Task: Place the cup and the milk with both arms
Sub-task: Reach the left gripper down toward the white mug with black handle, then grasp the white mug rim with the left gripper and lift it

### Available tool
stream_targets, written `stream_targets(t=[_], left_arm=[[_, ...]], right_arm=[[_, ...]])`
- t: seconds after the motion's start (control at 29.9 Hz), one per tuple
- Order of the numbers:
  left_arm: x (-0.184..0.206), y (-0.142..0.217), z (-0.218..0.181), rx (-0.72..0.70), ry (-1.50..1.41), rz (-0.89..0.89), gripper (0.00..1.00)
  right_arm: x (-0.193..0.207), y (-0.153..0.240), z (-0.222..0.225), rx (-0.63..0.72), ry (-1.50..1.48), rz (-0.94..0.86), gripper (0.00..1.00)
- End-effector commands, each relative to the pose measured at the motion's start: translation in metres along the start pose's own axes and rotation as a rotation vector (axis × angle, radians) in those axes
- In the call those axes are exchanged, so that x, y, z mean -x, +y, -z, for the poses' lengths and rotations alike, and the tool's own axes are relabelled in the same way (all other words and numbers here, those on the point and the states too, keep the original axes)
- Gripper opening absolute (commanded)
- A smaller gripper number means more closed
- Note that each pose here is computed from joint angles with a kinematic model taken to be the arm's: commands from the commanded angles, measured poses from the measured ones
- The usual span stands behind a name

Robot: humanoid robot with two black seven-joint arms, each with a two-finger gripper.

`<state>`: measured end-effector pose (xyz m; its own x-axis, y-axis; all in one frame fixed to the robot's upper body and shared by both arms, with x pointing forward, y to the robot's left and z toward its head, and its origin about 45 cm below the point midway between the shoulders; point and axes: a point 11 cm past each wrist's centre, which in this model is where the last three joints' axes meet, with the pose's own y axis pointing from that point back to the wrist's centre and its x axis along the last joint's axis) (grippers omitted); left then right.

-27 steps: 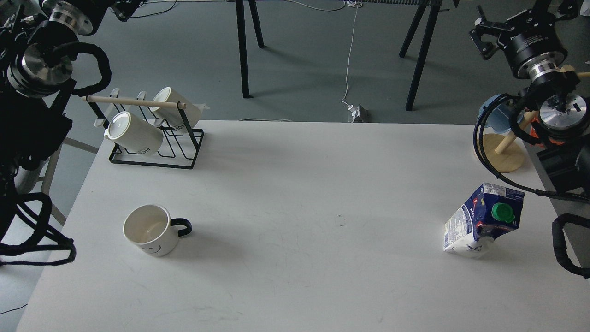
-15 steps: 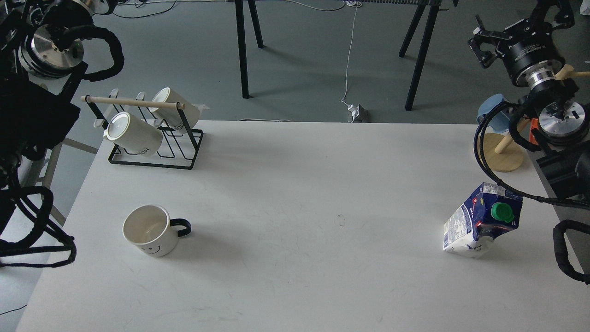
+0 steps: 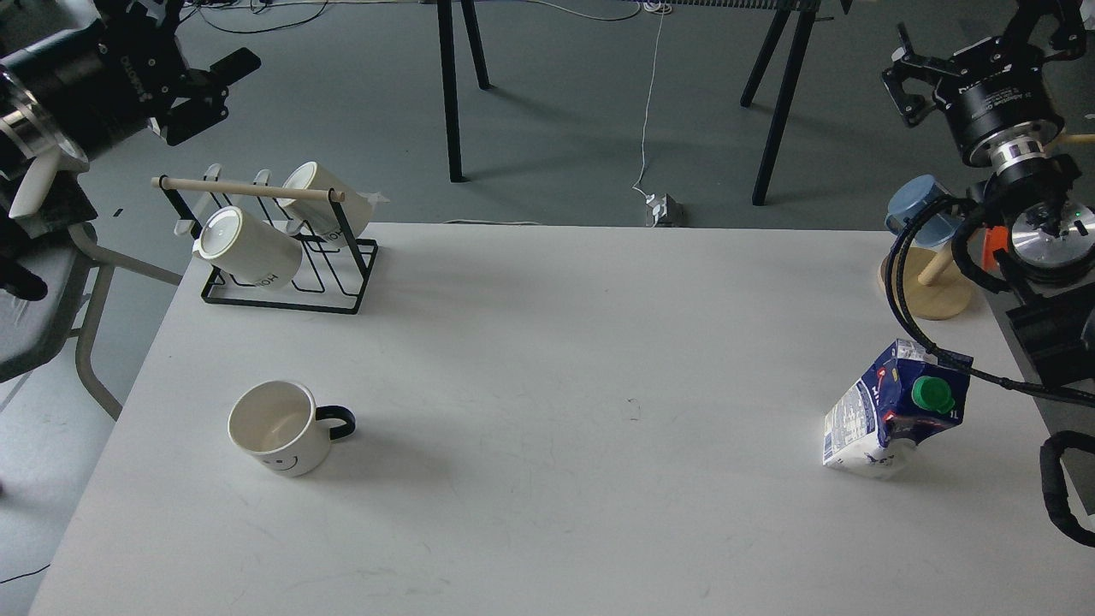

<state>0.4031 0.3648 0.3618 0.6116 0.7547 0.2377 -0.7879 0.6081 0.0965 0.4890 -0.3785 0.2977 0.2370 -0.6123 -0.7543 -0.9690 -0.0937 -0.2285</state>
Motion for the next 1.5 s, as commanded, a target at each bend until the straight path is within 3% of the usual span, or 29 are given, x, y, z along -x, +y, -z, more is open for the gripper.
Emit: stream_targets(t=[0.0,0.17,0.5,0.77,1.04,1.14,1.37,1.47], left_arm=[[0.021,0.035,0.007,-0.095,-0.192,0.099,0.9],[0.034,0.065,0.049,-0.27,-0.431,0.163,0.9],[0.06,0.111,0.146,-0.473,-0.95,0.338,0.85],[0.065,0.124,0.215,-0.544,-1.143,0.415,0.79],[0.096,0.114,0.239,-0.521,-1.172,0.493,0.67],[0.093,0.115,0.245,-0.538,-1.173,0.49,0.6],[0.089,0.115,0.254,-0.56,-1.173,0.488,0.31],[0.09,0.115,0.254,-0.559,-1.171,0.492,0.11]], right_arm=[[0.007,0.003,-0.001,0.022,0.008,0.034,0.99],[0.004,0.008,0.009,0.021,0.031,0.032,0.99],[-0.002,0.019,0.013,0.024,0.039,0.028,0.99],[-0.003,0.022,0.026,0.012,0.063,0.031,0.99],[-0.001,0.022,0.03,0.01,0.069,0.037,0.99],[-0.001,0.022,0.03,0.01,0.069,0.037,0.99],[-0.003,0.023,0.03,0.013,0.073,0.033,0.99],[-0.003,0.023,0.029,0.014,0.072,0.031,0.99]])
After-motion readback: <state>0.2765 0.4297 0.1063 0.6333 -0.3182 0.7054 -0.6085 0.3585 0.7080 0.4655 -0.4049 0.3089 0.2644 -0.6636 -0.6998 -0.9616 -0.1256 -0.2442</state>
